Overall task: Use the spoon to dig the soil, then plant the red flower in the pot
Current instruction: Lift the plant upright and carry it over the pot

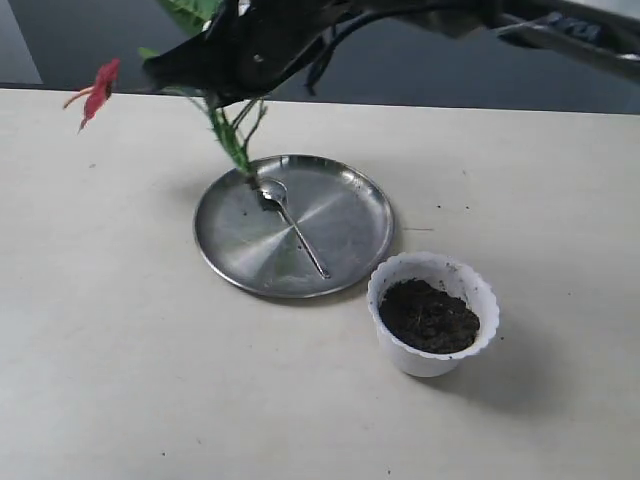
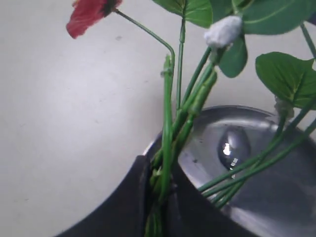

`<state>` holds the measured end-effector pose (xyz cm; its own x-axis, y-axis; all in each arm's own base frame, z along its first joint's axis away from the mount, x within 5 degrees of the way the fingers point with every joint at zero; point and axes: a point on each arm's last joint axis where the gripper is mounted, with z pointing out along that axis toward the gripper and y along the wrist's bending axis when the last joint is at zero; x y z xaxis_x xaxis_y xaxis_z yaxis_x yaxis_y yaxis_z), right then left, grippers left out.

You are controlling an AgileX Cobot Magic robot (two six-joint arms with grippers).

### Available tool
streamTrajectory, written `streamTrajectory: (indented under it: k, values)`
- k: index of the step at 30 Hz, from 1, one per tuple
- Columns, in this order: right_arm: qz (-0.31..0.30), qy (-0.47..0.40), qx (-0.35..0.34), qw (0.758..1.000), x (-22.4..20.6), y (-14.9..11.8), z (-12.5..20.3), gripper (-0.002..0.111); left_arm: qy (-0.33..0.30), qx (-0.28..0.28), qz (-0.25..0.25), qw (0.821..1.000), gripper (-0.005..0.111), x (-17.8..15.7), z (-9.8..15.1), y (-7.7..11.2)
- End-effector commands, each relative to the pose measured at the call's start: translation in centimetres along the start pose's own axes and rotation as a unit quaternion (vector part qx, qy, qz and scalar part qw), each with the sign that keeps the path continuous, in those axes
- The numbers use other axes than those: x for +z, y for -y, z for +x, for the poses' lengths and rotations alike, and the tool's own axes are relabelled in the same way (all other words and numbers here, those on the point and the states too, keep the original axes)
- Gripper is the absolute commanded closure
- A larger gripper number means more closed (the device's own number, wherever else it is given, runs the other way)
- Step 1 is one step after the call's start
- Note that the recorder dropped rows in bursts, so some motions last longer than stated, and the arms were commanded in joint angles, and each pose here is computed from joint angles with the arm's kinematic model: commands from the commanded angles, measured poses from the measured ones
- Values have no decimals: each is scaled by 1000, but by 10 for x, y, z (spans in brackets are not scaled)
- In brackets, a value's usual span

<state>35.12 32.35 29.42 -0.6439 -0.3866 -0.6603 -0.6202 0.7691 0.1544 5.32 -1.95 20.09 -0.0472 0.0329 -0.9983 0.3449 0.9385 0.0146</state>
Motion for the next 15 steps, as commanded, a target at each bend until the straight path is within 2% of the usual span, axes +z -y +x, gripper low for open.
streamTrajectory:
  k: [1,4,7,15]
  values:
    - [34,59,22,997,-60,38,5,109,8,-2,3,1000,106,0,-1,0]
    - [58,112,43,991,-98,60,31,109,8,-2,3,1000,106,0,-1,0]
    - [68,142,46,987,-120,64,62,109,8,-2,3,1000,106,0,-1,0]
    - [72,170,65,981,-126,65,132,109,8,-2,3,1000,106,0,-1,0]
